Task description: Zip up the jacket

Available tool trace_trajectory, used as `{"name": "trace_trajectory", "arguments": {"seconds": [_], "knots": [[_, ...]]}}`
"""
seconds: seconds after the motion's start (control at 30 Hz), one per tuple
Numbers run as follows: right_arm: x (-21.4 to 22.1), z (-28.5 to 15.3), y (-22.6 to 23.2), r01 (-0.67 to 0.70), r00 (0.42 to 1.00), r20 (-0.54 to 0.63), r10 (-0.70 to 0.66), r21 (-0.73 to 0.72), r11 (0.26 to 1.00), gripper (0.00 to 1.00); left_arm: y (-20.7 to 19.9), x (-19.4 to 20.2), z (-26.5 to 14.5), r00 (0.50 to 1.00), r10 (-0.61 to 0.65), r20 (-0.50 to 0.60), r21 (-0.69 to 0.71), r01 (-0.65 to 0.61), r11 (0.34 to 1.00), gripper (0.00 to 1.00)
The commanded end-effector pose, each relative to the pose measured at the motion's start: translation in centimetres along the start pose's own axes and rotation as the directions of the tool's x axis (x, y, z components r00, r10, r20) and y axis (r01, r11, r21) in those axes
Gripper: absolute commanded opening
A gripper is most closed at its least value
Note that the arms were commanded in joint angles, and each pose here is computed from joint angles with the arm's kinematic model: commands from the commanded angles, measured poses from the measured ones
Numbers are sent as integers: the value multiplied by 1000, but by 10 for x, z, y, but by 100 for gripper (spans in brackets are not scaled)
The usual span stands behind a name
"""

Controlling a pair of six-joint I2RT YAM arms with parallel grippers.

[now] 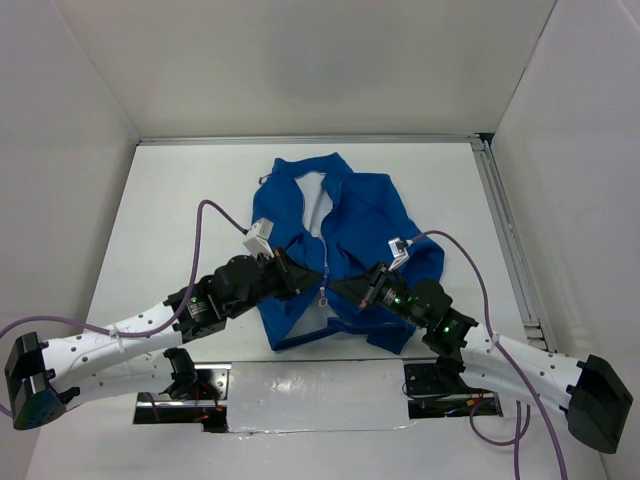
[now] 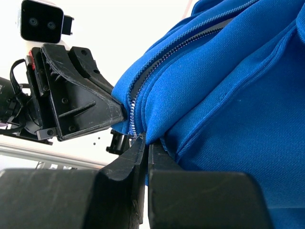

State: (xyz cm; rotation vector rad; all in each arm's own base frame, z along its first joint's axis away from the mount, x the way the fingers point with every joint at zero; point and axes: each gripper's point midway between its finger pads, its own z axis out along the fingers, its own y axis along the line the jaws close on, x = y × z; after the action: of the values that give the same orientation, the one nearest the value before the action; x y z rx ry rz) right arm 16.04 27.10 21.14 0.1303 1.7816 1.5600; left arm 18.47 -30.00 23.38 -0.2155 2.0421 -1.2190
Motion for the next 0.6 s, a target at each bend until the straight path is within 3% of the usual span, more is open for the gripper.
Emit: {"name": "trace_trajectory", "arguments": {"seconds": [0.0, 0.57], "knots": [[-11, 0, 27, -9, 1000, 23, 11, -82, 997, 0, -28, -17, -3, 998, 3, 66, 90, -9, 996, 0], [-17, -4, 23, -26, 998, 60, 30, -64, 998, 0, -33, -20, -6, 996, 25, 82, 120, -35, 992, 0]]}}
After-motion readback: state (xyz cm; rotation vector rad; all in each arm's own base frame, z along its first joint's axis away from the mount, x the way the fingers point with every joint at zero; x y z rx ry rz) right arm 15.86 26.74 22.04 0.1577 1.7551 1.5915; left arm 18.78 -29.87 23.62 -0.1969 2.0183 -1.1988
